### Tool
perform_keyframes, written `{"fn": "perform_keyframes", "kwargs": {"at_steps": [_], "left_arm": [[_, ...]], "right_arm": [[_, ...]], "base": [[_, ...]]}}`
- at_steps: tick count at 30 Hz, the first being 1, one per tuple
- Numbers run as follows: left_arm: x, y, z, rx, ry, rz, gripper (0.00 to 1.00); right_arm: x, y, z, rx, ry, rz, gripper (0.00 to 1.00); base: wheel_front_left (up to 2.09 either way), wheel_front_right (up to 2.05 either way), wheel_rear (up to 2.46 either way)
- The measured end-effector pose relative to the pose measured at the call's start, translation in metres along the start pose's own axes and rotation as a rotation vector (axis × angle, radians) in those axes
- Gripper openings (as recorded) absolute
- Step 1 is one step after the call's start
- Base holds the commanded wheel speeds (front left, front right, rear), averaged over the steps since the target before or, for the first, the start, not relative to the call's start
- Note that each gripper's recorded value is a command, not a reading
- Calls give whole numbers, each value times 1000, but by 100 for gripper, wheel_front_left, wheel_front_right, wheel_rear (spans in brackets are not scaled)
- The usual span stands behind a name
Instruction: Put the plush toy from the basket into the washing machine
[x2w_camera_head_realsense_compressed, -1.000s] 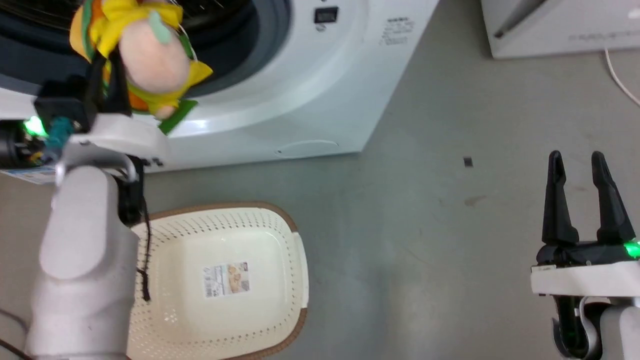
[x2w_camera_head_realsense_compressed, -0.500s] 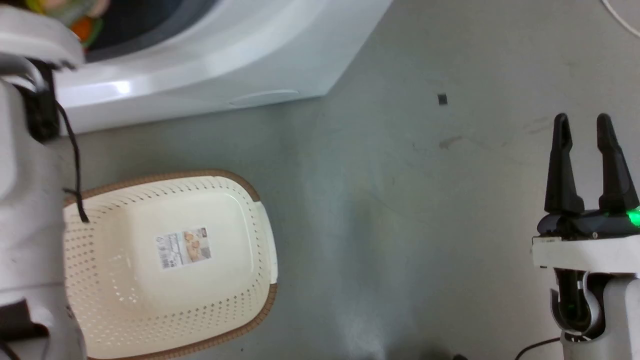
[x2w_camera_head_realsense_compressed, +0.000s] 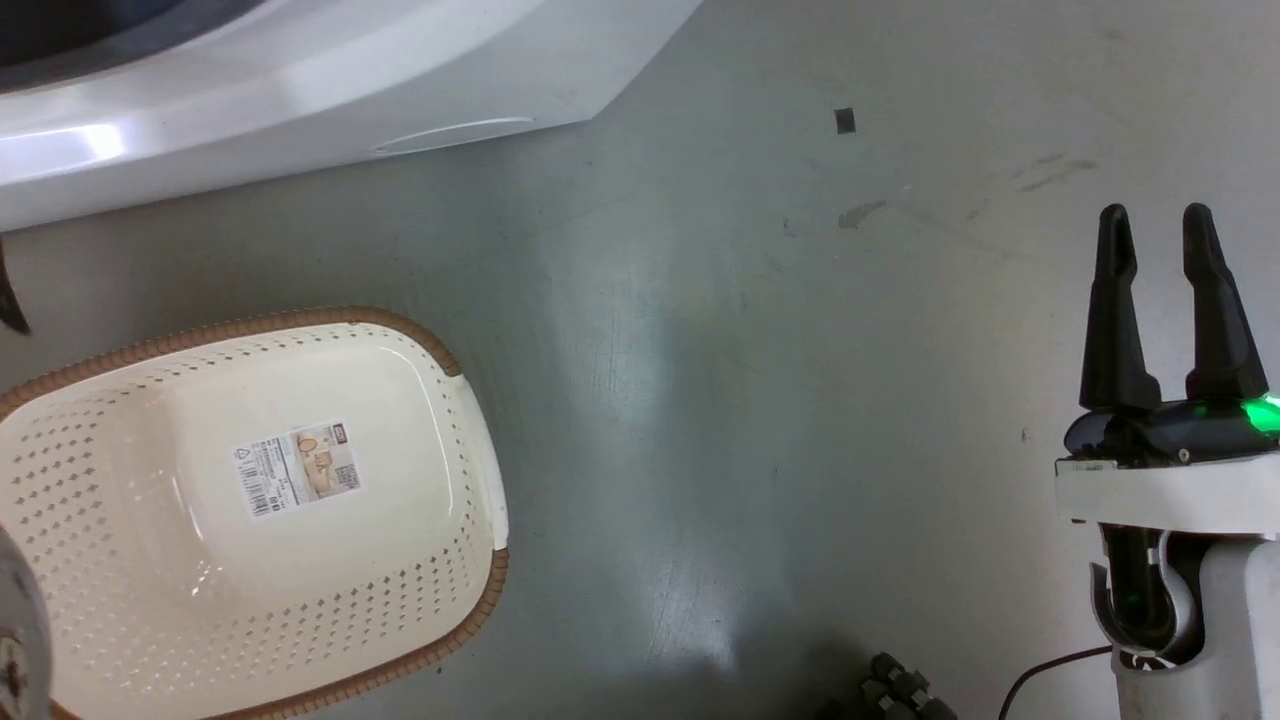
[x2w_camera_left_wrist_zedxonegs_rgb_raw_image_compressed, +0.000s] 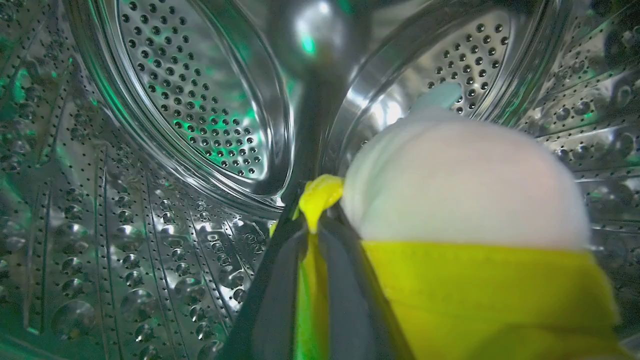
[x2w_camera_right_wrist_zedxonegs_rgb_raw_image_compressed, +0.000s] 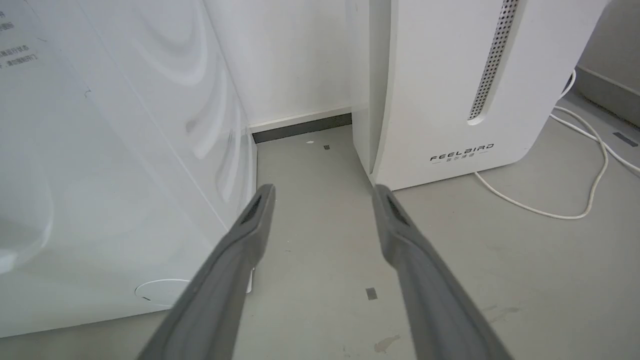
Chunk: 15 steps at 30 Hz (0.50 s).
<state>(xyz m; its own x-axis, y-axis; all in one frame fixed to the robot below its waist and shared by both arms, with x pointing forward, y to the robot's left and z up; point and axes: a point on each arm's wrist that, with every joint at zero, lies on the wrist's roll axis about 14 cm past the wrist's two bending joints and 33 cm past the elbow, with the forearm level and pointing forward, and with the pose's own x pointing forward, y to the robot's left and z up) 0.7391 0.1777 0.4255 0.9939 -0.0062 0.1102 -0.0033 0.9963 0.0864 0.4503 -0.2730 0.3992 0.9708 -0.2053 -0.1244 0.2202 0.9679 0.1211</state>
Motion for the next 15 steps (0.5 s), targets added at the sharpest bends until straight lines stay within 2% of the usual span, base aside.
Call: {"fn": "perform_keyframes", "kwargs": {"at_steps": [9, 10, 11, 15], "left_arm": [[18, 0, -3, 29, 1, -1, 0], [19, 0, -3, 31, 1, -2, 36], [20, 0, -3, 41, 2, -3, 100], [19, -2, -5, 55, 17, -12, 100]], "right_arm": [[3, 0, -5, -7, 10, 3, 100], [3, 0, -5, -8, 12, 3, 100], [3, 0, -6, -8, 13, 3, 100], [3, 2, -5, -5, 10, 7, 100]], "base": [[0, 0, 0], [0, 0, 0], [0, 0, 0], [0, 0, 0]]}}
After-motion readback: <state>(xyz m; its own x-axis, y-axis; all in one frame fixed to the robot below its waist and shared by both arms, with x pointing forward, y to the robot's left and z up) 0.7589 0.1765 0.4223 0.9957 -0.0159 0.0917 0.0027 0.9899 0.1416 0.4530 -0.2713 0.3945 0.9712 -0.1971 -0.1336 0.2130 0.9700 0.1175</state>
